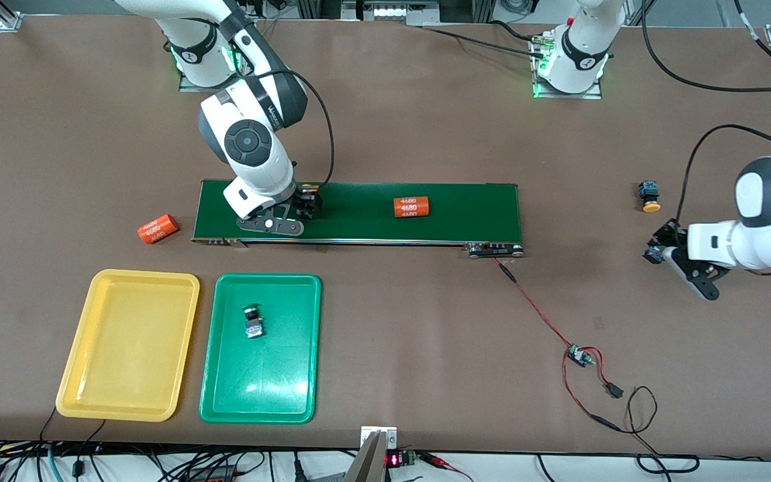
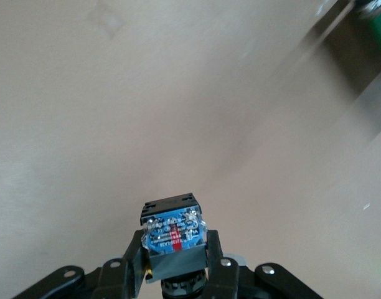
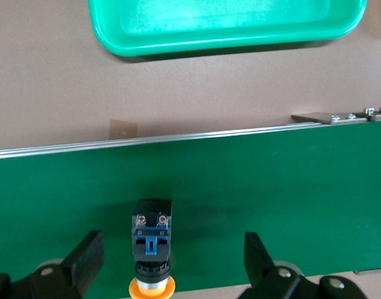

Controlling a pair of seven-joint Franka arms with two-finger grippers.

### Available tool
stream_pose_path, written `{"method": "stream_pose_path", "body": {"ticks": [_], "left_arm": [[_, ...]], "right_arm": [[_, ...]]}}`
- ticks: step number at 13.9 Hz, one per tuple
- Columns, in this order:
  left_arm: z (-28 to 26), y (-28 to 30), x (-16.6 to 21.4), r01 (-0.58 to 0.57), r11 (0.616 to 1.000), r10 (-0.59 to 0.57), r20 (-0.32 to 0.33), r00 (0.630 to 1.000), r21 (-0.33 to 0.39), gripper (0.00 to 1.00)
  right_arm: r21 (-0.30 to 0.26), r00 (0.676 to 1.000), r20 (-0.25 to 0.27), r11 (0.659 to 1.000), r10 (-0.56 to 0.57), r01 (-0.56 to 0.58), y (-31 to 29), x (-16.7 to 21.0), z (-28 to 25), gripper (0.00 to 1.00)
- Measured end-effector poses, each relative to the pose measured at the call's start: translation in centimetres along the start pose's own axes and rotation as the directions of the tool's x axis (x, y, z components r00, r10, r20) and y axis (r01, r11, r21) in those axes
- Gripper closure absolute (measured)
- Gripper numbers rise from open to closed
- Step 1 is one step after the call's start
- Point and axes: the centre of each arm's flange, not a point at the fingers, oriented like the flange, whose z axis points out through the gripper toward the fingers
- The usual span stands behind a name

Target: Sort buttons by color to trays

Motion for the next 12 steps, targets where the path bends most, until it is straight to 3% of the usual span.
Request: {"method": "stream_pose_path", "body": {"ticks": [5,9,11,12], "left_arm": [[-1.4,10.4,5.5,0.238,0.970,-0.239,0.025,0.971,0.049,0.58],[-1.6,14.5,8.2,0.364,0.929,-0.365,0.013,0.931,0.072,0.58],[-1.7,16.5,9.5,0.405,0.911,-0.406,0.003,0.914,0.073,0.58],[-1.8,17.6,10.1,0.423,0.903,-0.424,-0.001,0.905,0.073,0.58]], "right_arm": [[-0.011,1.000,0.017,1.000,-0.005,0.005,0.6,-1.2,2.5,0.00],[-0.015,1.000,0.022,1.000,-0.007,0.008,0.7,-1.5,3.1,0.00],[-0.014,1.000,0.021,1.000,-0.008,0.008,0.7,-1.5,3.1,0.05],[-0.014,1.000,0.021,1.000,-0.007,0.008,0.7,-1.5,3.1,0.13]]}}
